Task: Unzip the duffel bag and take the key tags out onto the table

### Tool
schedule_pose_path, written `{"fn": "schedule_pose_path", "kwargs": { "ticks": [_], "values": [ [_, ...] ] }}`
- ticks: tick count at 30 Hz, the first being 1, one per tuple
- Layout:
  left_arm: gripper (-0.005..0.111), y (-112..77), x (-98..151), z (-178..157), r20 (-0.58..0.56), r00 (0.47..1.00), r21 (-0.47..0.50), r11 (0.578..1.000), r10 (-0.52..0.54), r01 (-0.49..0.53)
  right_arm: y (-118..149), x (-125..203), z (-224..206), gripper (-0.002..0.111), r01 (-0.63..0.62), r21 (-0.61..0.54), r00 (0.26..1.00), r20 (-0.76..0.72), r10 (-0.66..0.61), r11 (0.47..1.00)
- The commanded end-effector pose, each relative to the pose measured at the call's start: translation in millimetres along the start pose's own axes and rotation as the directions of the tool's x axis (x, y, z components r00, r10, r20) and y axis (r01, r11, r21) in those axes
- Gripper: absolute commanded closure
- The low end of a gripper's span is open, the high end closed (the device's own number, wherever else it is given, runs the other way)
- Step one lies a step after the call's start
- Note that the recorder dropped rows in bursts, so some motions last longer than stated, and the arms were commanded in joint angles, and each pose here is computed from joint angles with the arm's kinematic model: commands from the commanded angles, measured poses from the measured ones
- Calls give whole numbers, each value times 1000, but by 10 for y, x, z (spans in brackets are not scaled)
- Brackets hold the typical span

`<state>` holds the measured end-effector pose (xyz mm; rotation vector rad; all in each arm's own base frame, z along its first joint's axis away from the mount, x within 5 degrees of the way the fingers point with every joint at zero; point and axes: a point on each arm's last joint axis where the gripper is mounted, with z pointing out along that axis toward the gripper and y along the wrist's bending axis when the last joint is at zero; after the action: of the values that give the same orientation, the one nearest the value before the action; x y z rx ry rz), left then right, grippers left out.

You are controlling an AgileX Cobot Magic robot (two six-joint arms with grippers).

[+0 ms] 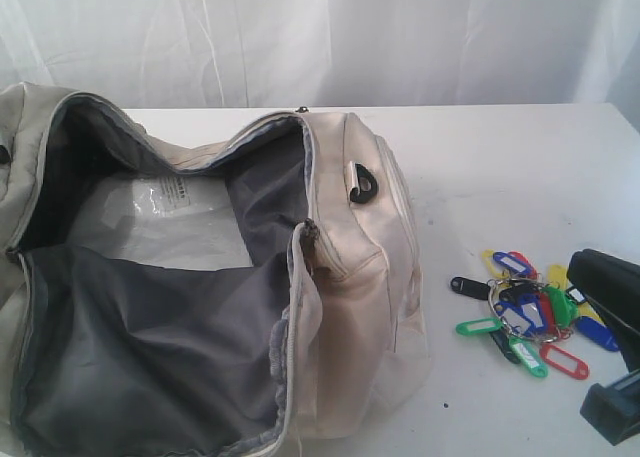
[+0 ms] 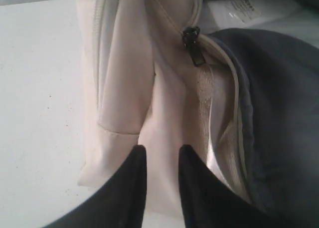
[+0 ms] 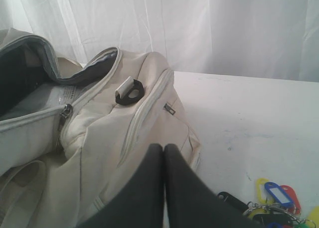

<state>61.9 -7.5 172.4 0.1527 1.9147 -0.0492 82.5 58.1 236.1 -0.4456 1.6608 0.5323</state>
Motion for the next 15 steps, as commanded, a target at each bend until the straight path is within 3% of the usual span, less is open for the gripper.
{"fn": "schedule_pose_path", "kwargs": {
  "ticks": [1, 11, 15],
  "values": [
    [78, -10, 100, -3, -95, 995, 10, 1000, 5, -4, -7, 9, -7, 108, -4, 7, 1000, 1, 4, 1000],
    [78, 29, 136, -7, -138, 984, -17, 993, 117, -120, -7, 9, -7, 108, -4, 7, 1000, 1, 4, 1000],
    [78, 31, 136, -8, -139, 984, -21, 993, 113, -117, -7, 9, -7, 108, -4, 7, 1000, 1, 4, 1000]
  ]
}}
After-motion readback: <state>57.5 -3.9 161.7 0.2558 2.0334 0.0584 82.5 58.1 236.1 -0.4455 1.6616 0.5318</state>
